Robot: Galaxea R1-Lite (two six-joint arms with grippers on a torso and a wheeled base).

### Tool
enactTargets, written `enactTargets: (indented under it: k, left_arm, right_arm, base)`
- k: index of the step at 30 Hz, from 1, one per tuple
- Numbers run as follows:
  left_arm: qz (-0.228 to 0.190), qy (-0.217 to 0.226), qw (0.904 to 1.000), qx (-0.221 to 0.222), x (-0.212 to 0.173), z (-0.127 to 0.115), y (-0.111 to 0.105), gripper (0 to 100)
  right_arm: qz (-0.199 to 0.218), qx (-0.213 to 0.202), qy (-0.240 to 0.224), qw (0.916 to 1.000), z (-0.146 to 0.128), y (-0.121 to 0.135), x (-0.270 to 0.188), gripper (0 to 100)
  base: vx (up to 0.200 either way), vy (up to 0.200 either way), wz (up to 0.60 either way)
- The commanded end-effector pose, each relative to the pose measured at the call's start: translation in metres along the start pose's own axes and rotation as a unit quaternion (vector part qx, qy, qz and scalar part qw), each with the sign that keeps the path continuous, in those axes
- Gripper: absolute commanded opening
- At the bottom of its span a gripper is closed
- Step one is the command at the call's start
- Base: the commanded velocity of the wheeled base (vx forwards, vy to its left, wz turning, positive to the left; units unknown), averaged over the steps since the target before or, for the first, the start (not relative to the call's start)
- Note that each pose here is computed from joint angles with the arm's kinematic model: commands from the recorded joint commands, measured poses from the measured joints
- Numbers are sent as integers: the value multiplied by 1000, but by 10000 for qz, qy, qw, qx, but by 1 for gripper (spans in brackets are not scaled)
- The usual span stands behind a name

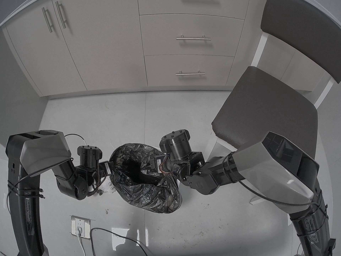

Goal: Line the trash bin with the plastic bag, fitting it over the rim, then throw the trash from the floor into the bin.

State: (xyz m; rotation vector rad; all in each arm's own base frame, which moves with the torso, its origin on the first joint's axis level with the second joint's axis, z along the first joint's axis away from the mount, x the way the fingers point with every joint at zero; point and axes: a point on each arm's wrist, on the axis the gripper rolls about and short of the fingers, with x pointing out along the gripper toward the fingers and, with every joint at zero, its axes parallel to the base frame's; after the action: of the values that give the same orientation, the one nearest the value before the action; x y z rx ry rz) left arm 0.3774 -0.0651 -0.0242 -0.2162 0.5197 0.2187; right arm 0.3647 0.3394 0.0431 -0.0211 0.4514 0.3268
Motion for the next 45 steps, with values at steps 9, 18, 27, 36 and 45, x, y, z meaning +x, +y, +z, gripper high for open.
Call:
enactTargets:
  k: [9, 18, 27, 36, 45]
  left_arm:
    - [-22, -10, 10000, -12, -1, 0, -1, 100]
    - [-56, -99, 9999, -50, -3, 7, -3, 100]
    - [-41, -93, 9999, -60, -3, 7, -1, 100]
    - [-48, -90, 9999, -90, -3, 7, -1, 100]
    - [-56, -110, 9999, -97, -2, 7, -2, 100]
  right_arm:
    - [-248, 75, 21, 9997, 9, -17, 26, 100]
    - [-222, 111, 1, 9997, 10, -13, 29, 100]
    - [-62, -61, 248, 9997, -9, 7, 19, 100]
    - [-164, -38, 271, 9995, -14, -2, 30, 100]
    - [-363, 98, 96, 9992, 0, -19, 39, 100]
  base:
    - [0, 0, 0]
    - [0, 0, 0]
    - [0, 0, 0]
    - [0, 0, 0]
    - [0, 0, 0]
